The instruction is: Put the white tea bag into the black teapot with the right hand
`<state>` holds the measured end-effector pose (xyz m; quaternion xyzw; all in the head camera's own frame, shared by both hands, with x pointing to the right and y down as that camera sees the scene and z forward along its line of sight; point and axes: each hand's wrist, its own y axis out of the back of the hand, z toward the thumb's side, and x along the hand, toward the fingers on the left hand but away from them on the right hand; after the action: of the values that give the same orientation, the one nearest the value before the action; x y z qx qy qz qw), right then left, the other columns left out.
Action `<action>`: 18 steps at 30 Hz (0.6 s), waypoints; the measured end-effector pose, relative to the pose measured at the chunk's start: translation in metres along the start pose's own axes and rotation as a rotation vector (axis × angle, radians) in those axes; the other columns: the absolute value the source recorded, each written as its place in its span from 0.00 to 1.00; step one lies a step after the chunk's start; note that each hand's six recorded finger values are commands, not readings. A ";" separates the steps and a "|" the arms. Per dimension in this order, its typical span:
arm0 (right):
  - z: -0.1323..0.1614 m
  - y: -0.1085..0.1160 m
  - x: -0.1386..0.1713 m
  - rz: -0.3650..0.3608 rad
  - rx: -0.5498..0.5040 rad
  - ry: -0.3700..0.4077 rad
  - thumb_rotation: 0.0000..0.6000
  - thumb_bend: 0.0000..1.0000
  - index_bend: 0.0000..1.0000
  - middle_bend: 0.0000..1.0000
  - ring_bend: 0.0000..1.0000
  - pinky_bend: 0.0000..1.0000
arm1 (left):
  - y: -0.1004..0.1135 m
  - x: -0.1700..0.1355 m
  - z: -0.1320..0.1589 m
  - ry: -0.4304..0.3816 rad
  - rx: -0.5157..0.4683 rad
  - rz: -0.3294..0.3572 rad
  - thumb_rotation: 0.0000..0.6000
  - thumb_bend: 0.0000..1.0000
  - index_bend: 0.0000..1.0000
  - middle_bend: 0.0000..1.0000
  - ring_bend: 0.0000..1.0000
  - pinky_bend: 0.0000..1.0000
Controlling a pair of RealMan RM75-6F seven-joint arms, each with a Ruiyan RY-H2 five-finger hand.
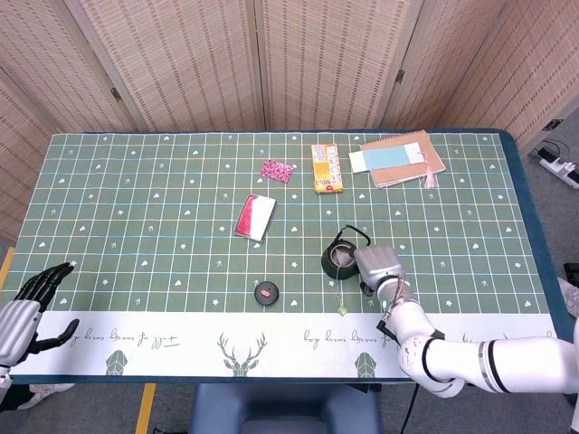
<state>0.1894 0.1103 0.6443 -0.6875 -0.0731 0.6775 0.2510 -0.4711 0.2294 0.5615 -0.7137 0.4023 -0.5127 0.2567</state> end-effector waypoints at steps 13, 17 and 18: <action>0.007 -0.006 -0.011 0.013 0.010 0.009 1.00 0.44 0.19 0.92 0.71 0.77 | 0.001 0.000 0.000 -0.001 -0.004 0.002 1.00 0.36 0.00 0.00 0.01 0.08; 0.009 -0.007 -0.013 0.016 0.011 0.011 1.00 0.44 0.19 0.92 0.71 0.77 | 0.001 -0.001 0.000 -0.001 -0.005 0.001 1.00 0.36 0.00 0.00 0.01 0.08; 0.009 -0.007 -0.014 0.017 0.011 0.011 1.00 0.44 0.19 0.92 0.71 0.77 | 0.001 -0.001 0.000 -0.001 -0.005 0.002 1.00 0.36 0.00 0.00 0.01 0.08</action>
<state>0.1815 0.1124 0.6602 -0.6904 -0.0624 0.6762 0.2494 -0.4716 0.2294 0.5603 -0.7142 0.4041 -0.5112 0.2555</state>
